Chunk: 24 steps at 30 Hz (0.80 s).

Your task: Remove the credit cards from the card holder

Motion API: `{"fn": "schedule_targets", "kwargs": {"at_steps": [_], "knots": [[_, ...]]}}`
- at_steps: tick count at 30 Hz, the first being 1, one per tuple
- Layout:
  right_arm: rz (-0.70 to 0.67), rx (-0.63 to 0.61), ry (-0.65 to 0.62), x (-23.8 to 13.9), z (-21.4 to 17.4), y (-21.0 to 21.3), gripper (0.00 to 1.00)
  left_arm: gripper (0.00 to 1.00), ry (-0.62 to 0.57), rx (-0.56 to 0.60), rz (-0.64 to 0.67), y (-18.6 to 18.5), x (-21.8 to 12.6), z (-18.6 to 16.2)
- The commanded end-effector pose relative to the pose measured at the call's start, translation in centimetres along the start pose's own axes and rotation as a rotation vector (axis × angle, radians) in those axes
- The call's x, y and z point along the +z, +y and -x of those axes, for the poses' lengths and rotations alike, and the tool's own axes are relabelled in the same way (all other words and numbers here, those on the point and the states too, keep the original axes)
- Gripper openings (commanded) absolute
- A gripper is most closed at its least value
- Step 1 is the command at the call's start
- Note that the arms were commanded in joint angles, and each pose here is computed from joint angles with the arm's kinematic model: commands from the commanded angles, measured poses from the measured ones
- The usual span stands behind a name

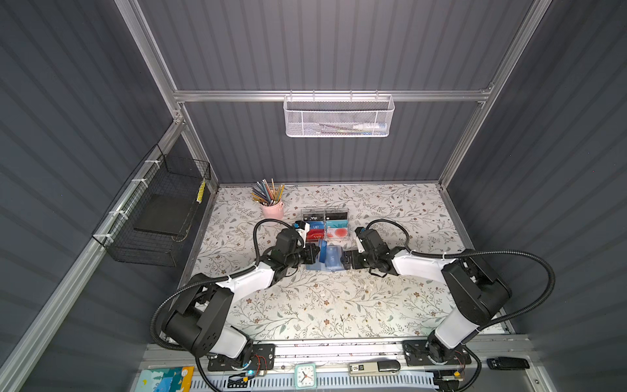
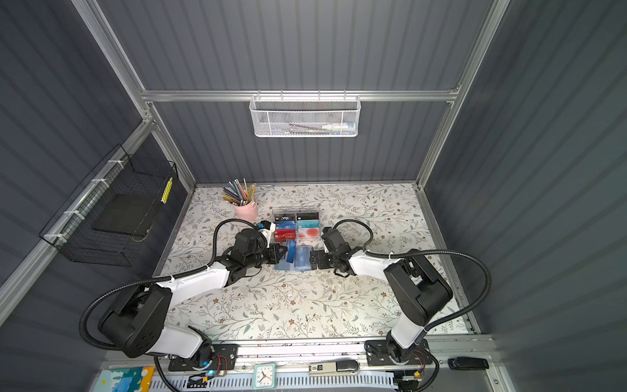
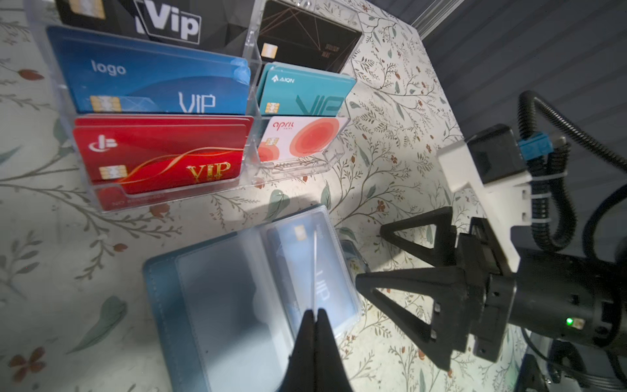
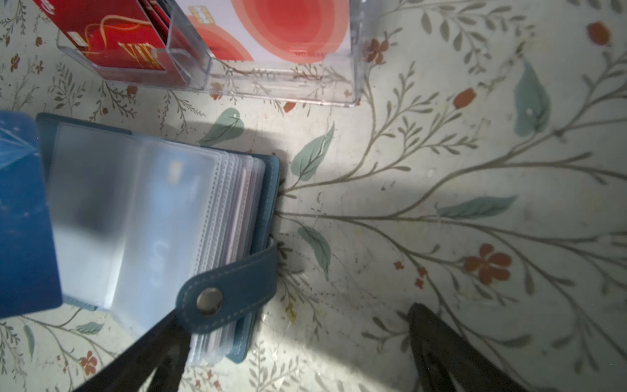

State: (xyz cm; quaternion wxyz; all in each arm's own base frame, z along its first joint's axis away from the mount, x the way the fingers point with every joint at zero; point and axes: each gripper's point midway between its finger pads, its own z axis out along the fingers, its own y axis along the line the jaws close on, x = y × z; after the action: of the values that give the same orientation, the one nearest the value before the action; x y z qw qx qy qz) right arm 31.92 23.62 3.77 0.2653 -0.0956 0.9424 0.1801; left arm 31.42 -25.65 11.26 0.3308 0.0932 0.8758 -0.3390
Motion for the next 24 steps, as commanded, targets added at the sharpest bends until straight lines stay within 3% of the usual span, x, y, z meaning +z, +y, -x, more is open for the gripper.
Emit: {"fn": "schedule_targets", "kwargs": {"at_steps": [1,5,8,13,19,24], "knots": [[-0.005,0.011,0.006,-0.9,-0.3,-0.2,0.99,0.00,0.053,0.061,0.092,1.1,-1.2,-0.4],[0.042,0.023,-0.039,-1.9,0.2,0.5,0.99,0.00,0.023,0.073,0.116,0.8,-2.4,0.7],[0.116,0.018,-0.123,-3.2,0.9,1.8,0.99,0.00,-0.038,-0.016,0.184,1.4,-3.4,2.2],[0.143,-0.093,-0.246,-5.4,1.6,3.9,0.99,0.00,-0.101,-0.269,0.289,1.9,-5.0,4.5],[0.199,-0.233,-0.397,-7.7,2.4,7.2,0.99,0.00,-0.149,-0.612,0.645,5.2,-8.2,4.9],[0.219,-0.304,-0.483,-8.6,3.2,9.4,0.99,0.00,-0.218,-0.826,0.772,5.7,-10.4,4.4]]}}
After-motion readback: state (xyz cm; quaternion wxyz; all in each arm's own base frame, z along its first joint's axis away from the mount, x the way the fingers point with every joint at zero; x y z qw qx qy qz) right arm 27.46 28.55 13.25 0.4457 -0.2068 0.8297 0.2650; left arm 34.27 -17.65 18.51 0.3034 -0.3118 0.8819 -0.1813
